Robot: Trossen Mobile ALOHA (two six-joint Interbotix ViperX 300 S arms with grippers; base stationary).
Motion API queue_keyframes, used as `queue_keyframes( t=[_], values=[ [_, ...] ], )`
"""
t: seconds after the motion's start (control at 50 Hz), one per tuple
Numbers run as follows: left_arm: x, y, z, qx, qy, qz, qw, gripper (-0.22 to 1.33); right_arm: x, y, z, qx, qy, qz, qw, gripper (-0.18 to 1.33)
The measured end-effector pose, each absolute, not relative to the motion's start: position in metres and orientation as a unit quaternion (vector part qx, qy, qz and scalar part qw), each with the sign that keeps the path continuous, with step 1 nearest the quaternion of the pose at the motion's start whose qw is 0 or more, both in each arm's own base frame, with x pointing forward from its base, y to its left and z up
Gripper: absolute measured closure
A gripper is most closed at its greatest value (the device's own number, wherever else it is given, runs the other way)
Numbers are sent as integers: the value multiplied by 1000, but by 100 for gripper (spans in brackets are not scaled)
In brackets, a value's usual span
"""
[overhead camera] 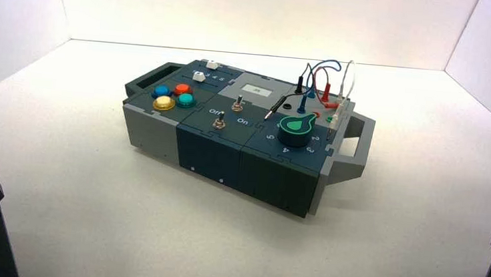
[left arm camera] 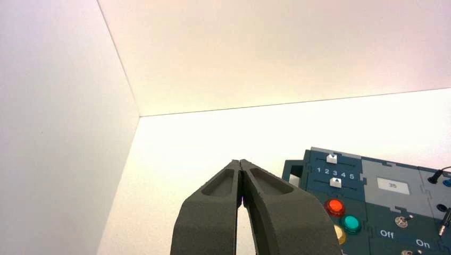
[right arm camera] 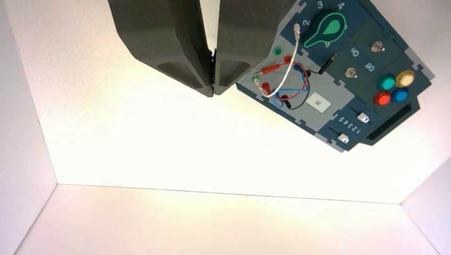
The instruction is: Rotate the box counterclockwise.
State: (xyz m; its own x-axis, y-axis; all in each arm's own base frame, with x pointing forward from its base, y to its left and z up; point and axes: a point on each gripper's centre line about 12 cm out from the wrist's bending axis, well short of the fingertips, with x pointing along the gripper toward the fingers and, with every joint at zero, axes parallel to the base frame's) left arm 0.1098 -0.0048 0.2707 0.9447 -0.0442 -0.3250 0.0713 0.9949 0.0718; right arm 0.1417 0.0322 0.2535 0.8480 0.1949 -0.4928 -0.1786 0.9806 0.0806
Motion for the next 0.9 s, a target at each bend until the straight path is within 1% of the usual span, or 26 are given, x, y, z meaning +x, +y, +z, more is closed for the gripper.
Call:
queue_keyframes(
  t=[0.4,0.48,0.62,0.74,0.76,0.8,0.9],
  values=[
    [110,-5,270,41,165,-30,985,127,141,33,253,19,262,99,960,129],
    [111,-5,270,41,164,-30,985,127,141,35,253,21,263,107,959,129],
    [121,-8,265,47,188,-35,980,127,142,41,250,26,275,120,953,129],
    [138,-16,261,56,211,-48,975,127,147,58,248,38,314,159,935,129],
    [142,-17,262,57,213,-51,974,127,147,58,248,38,314,159,935,129],
    [150,-21,264,59,217,-57,973,127,150,70,251,39,334,186,923,129],
    [179,-31,269,67,236,-71,967,127,154,93,253,40,371,229,899,129]
  ],
)
